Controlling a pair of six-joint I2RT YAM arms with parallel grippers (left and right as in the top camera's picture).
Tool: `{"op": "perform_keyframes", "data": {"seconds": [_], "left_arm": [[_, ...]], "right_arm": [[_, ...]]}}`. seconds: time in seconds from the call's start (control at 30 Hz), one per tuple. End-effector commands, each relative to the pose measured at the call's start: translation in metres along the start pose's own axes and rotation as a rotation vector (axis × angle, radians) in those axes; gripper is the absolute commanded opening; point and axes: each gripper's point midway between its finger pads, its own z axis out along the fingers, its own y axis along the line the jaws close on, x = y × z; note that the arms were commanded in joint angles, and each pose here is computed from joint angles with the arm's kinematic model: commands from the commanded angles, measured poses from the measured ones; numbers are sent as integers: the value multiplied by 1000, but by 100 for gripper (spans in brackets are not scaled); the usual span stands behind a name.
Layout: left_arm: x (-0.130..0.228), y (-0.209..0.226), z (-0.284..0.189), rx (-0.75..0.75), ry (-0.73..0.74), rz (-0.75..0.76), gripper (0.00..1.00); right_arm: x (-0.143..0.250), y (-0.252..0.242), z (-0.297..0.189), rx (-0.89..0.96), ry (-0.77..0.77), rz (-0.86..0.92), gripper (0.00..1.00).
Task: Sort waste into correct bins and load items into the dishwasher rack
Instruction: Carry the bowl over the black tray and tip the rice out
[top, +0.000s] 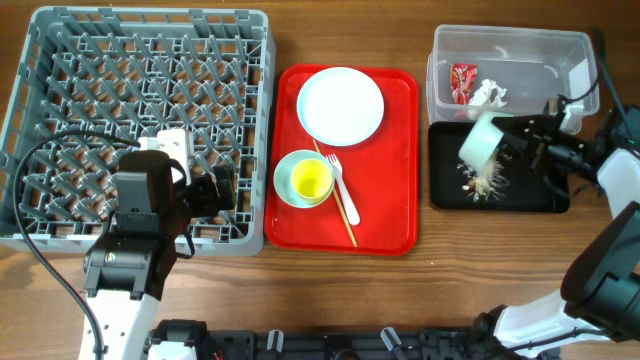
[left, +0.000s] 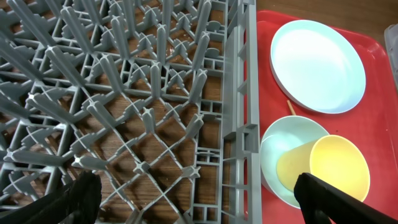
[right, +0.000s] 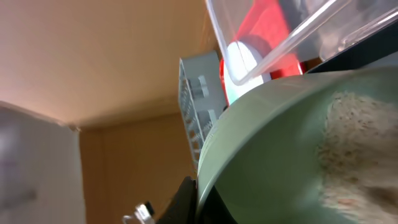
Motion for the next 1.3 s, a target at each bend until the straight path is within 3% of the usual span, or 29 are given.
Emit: {"op": "perform_keyframes", "data": {"seconds": [0.0, 0.3, 0.6, 1.03, 1.27], "left_arm": [[-9, 1, -4, -5, -25, -5, 100], [-9, 1, -4, -5, -25, -5, 100], [-9, 1, -4, -5, -25, -5, 100], [-9, 0, -4, -5, -26, -5, 100], [-11, 0, -4, -4, -32, -5, 100]], "right_arm": [[-2, 7, -8, -53, 0, 143, 4], [-11, 27, -12, -131, 20, 207, 4], [-4, 63, -20, -257, 134, 49, 4], [-7, 64, -20, -255, 121, -10, 4], [-18, 46, 3, -146, 27, -44, 4]]}}
